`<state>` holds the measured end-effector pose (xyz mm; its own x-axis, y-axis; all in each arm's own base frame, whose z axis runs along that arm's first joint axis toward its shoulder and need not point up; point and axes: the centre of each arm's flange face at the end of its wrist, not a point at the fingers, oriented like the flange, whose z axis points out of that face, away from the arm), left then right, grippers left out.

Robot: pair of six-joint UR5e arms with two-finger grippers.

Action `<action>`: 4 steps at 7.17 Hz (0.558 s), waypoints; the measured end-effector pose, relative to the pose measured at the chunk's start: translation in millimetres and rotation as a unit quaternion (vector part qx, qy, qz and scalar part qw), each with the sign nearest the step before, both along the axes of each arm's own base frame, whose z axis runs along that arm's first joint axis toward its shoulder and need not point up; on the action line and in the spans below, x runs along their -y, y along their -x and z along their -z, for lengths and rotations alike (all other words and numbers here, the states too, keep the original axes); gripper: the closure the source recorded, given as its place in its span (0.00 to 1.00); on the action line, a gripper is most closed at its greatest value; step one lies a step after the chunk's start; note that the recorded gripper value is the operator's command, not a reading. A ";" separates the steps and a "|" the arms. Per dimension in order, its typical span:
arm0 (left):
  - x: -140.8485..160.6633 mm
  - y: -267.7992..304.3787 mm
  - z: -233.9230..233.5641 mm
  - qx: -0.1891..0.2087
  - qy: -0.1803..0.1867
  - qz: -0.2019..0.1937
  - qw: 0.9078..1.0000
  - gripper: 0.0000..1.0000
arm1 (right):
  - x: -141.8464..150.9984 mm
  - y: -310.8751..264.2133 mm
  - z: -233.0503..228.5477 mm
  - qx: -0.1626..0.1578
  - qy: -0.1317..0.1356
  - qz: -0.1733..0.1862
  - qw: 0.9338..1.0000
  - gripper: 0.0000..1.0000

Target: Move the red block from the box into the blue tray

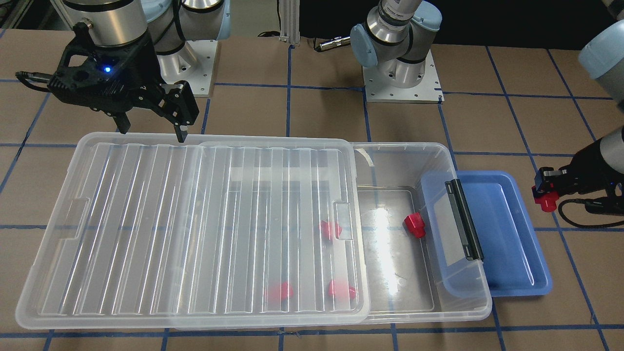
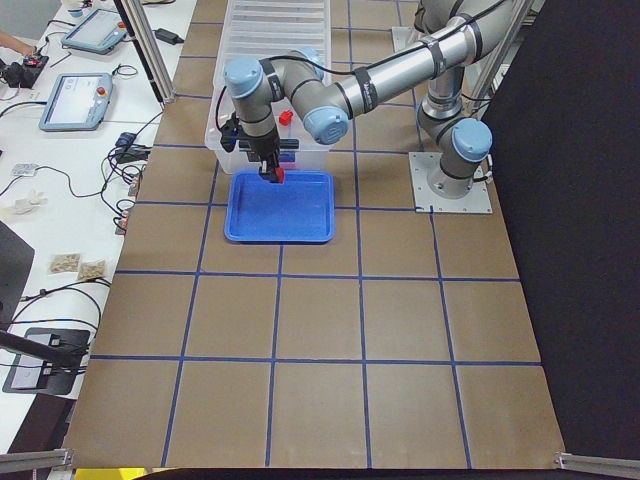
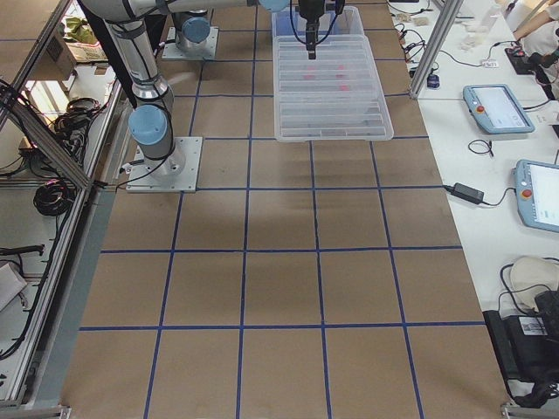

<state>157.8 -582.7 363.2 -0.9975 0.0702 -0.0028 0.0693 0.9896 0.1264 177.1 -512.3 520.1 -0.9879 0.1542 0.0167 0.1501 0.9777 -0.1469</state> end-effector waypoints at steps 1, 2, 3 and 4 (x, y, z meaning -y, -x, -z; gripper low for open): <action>0.4 -5.1 33.6 -0.001 0.000 -0.001 1.000 1.00 | 0.0 0.0 0.0 0.000 0.000 0.000 1.000 0.00; 0.5 -5.3 69.0 -0.005 0.007 -0.002 1.000 1.00 | 0.0 0.0 0.0 0.000 0.000 0.000 1.000 0.00; 0.6 -2.8 100.3 -0.015 0.017 -0.001 1.000 1.00 | 0.0 0.0 0.0 0.000 0.000 0.000 1.000 0.00; 0.5 -1.0 123.9 -0.026 0.018 0.003 1.000 1.00 | 0.0 0.0 0.0 0.000 0.000 0.000 1.000 0.00</action>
